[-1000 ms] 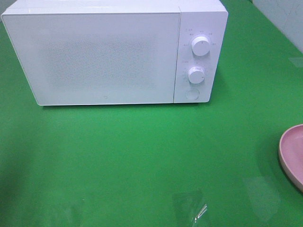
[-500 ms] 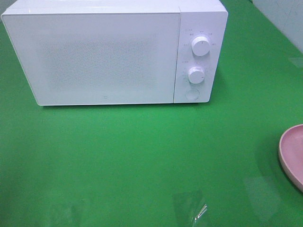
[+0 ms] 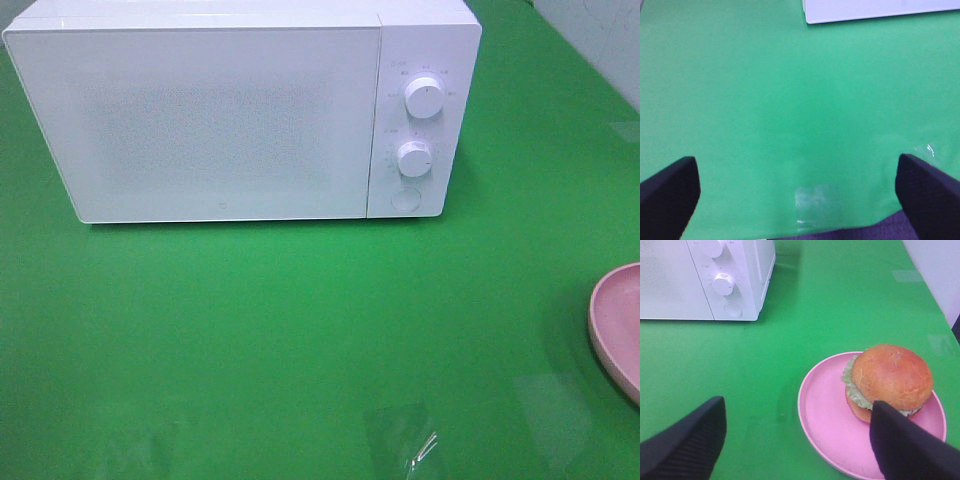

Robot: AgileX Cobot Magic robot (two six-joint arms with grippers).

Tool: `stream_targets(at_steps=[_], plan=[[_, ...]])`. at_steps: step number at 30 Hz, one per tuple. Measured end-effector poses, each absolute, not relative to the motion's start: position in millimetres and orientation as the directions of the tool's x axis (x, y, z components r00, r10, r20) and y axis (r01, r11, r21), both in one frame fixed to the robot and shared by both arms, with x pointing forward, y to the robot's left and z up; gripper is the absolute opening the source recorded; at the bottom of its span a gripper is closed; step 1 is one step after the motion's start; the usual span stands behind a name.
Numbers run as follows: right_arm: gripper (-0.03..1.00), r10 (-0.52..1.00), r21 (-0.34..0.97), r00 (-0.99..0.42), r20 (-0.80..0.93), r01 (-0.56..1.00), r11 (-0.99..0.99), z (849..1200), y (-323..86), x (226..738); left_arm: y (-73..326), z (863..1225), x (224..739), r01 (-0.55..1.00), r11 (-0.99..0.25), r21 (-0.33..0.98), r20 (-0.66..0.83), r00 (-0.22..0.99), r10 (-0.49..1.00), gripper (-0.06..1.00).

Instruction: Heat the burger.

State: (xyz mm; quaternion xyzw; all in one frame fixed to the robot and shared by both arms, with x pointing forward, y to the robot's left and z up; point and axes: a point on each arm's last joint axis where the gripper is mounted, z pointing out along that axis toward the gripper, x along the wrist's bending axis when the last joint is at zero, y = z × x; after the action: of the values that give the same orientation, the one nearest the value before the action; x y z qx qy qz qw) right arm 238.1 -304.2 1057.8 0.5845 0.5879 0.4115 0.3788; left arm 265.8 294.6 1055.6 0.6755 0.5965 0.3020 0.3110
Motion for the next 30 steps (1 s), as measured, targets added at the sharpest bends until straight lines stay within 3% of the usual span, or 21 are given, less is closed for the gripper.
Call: stream_targets(at_steps=[10, 30], plan=[[0.76, 0.999, 0.927, -0.03, 0.036, 0.375, -0.022, 1058, -304, 238, 294, 1058, 231, 0.433, -0.098, 0.896, 0.063, 0.093, 0.994, 0.98], [0.76, 0.999, 0.927, -0.03, 0.036, 0.375, -0.022, 1058, -304, 238, 293, 1058, 230, 0.431, -0.098, 0.897, 0.064, 0.093, 0.994, 0.98]])
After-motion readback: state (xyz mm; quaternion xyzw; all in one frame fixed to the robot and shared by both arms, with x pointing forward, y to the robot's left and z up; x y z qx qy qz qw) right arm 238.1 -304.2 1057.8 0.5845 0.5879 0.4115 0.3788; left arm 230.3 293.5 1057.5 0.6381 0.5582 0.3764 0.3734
